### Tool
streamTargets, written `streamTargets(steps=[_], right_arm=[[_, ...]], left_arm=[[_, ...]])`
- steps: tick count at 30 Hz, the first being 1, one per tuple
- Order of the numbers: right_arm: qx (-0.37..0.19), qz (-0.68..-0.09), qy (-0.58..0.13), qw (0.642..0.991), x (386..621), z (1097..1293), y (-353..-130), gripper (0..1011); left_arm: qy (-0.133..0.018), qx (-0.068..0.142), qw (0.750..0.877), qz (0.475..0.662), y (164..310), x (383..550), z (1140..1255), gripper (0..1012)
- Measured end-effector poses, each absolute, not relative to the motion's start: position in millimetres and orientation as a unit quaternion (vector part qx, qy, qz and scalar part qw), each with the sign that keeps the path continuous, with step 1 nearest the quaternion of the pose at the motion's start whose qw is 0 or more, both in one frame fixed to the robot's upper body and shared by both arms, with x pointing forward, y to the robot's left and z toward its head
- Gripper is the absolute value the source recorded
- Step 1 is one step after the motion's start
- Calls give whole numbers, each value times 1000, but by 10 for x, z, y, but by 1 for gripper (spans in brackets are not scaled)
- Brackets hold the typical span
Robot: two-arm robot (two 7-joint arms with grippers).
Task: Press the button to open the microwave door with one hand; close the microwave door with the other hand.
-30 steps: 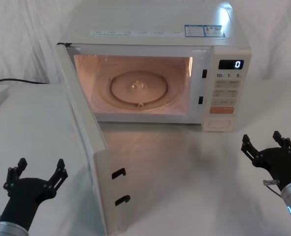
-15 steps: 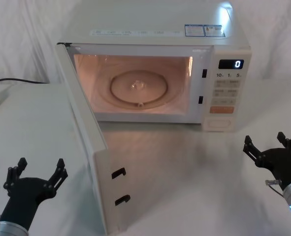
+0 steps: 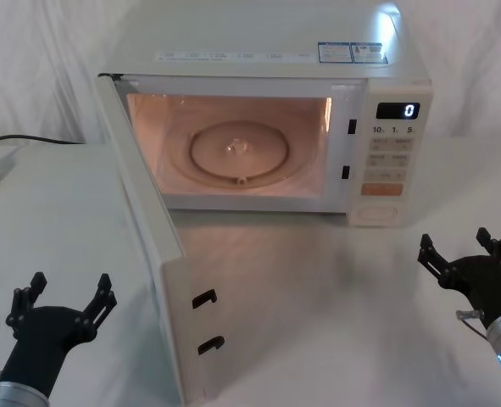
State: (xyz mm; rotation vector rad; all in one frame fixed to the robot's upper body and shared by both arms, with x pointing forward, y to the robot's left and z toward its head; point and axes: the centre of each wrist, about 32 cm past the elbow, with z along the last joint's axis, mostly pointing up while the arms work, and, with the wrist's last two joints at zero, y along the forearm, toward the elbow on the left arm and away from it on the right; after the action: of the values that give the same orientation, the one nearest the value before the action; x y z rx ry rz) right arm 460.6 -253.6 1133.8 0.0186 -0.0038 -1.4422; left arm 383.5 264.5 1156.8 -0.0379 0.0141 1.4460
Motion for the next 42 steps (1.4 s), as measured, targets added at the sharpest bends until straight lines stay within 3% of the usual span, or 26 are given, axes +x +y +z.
streamTargets(steps=[42], right_arm=[[9, -660, -2, 751, 4607, 11340, -2536, 1002]], left_arm=[[6, -17, 750, 662, 2645, 3835, 11568, 1001]])
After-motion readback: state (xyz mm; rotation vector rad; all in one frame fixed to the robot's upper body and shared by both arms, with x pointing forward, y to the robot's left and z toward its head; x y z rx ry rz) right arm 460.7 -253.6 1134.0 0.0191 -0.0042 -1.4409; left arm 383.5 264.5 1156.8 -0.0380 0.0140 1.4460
